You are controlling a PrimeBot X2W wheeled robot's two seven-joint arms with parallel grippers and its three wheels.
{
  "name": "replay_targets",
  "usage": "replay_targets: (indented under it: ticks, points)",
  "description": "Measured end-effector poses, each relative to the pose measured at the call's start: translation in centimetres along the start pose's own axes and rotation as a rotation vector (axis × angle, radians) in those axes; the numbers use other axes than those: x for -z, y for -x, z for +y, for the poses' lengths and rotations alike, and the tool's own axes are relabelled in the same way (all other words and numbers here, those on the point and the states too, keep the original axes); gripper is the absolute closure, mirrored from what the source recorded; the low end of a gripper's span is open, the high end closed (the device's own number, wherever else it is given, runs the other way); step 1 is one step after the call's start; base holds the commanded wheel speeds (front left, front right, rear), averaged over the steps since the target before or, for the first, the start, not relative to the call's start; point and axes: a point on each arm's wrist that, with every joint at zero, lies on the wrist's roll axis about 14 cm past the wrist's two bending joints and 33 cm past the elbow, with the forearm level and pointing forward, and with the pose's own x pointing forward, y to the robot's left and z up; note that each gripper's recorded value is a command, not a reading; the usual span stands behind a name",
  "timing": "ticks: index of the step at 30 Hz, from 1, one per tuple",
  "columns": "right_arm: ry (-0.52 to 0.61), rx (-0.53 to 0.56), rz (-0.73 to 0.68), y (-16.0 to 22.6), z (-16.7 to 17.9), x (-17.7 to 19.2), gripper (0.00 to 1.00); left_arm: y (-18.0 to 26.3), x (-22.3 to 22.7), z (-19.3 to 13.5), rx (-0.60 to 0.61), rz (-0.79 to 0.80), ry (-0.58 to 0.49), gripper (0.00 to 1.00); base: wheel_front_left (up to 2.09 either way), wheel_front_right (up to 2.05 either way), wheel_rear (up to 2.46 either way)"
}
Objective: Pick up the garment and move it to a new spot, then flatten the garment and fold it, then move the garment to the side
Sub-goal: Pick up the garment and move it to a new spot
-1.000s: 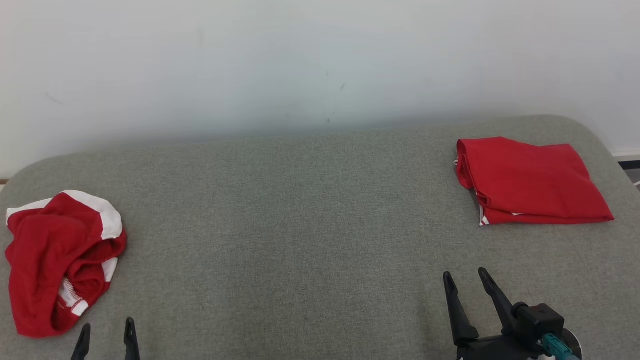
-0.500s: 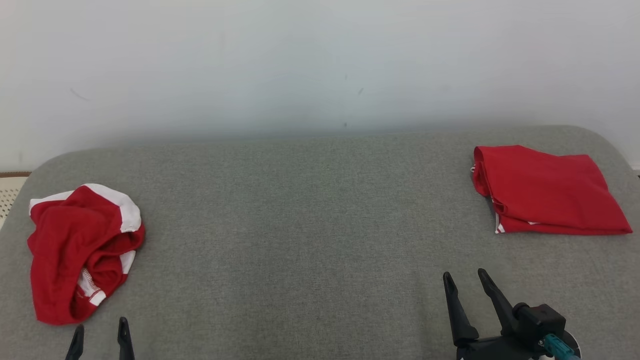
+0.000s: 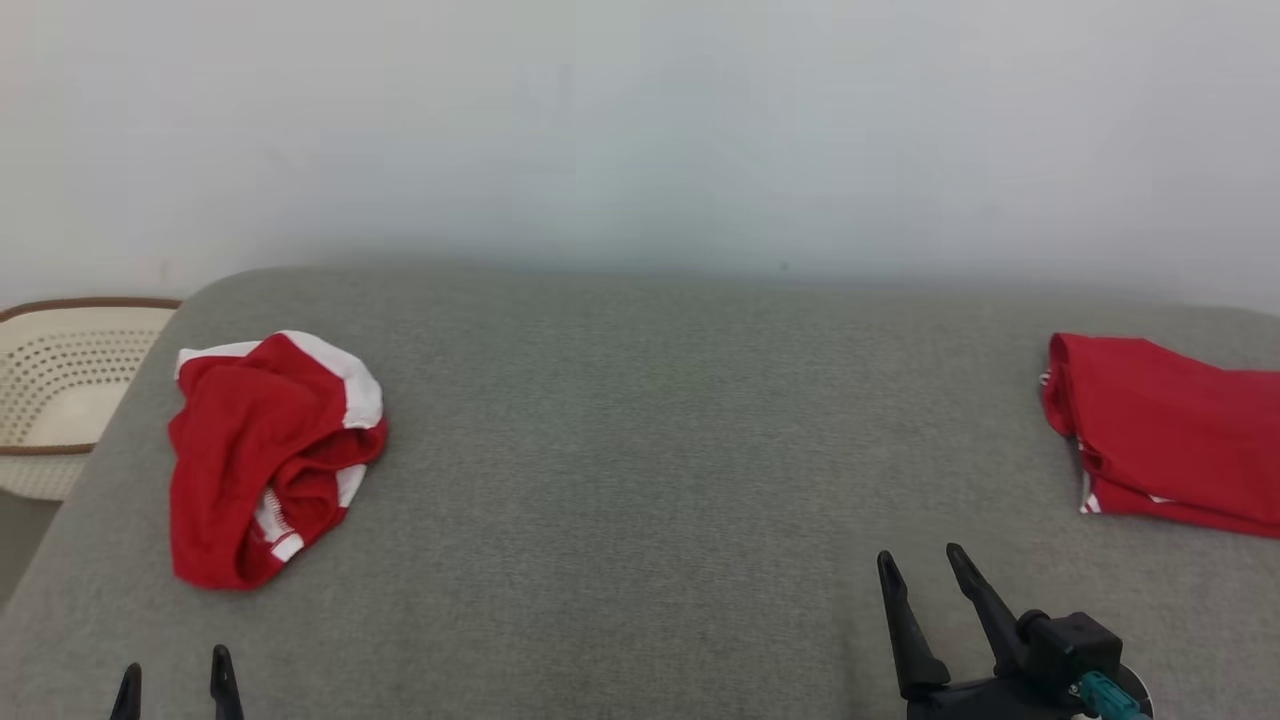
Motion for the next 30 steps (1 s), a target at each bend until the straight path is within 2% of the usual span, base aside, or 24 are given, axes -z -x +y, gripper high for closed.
replay_targets:
  ticks: [14,30]
  points:
    - [-0.011,-0.166,0.007,-2.4,5.0,0.2,0.0,3.1,-0.8,5.4,-0.15,-0.009,-0.032,0.0,0.0,0.0,0.0]
    - [-0.021,-0.282,0.009,-3.7,8.6,0.3,0.0,5.6,-1.2,8.8,-0.249,-0.011,-0.051,0.0,0.0,0.0,0.0]
